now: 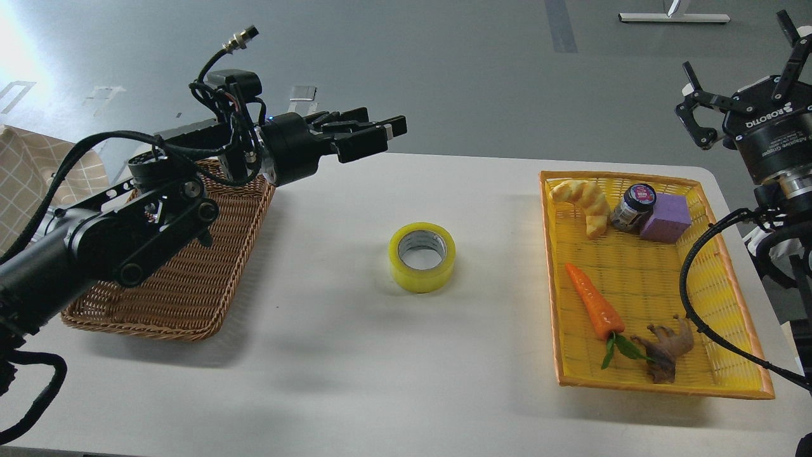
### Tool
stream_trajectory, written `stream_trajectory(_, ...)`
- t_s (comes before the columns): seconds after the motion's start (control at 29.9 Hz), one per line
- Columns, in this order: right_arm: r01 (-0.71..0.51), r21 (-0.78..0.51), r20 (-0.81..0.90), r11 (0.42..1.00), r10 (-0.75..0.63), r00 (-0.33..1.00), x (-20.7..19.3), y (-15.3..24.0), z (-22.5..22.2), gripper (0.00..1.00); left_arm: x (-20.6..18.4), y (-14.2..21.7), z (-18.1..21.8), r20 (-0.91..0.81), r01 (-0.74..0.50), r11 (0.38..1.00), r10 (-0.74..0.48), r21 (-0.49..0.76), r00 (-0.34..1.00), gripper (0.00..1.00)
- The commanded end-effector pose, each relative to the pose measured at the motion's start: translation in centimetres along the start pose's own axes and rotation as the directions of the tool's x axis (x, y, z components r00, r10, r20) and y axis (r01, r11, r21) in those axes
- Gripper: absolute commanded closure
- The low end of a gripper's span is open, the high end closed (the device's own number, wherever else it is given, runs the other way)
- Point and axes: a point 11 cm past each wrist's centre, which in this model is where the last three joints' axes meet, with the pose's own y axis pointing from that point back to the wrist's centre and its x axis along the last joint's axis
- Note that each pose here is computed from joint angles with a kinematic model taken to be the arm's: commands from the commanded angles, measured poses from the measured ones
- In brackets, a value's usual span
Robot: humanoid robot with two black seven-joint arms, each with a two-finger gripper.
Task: Place and transfer tape with both arms
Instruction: 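Reach the left gripper over to the tape roll on the table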
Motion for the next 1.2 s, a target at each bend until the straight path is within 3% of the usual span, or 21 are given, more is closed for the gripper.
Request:
stream_trajectory(0.0, -0.015, -0.002, 0.003, 1.000, 0.015, 1.000, 0.5, 0.5, 0.2, 0.00, -1.1, -0.2, -0.4, 0.084, 0.053, 0.997, -0.057, 0.048, 0.995, 0.02)
stream_trajectory(0.2, -0.044, -0.010, 0.013, 0.999, 0.044, 0.999, 1.3, 1.5, 0.8, 0.00, -2.6, -0.3, -1.2, 0.204, 0.114, 0.985, -0.139, 0.128, 0.969, 0.02)
stream_trajectory(0.5, -0.049, -0.009, 0.023, 0.999, 0.049, 0.999, 1.5, 1.7, 1.2, 0.00, -4.8, -1.8, 0.0, 0.371, 0.263, 0.954, -0.298, 0.144, 0.879, 0.02)
stream_trajectory(0.77, -0.057, -0.014, 0.036, 0.998, 0.057, 0.998, 1.7, 1.9, 1.8, 0.00, -5.2, -2.9, 1.2, 0.362, 0.349, 0.926, -0.378, 0.146, 0.852, 0.02)
stream_trajectory(1.17, -0.063, -0.019, 0.048, 0.998, 0.064, 0.997, 1.8, 2.1, 2.4, 0.00, -6.6, -5.7, 3.0, 0.327, 0.390, 0.914, -0.405, 0.113, 0.854, 0.06)
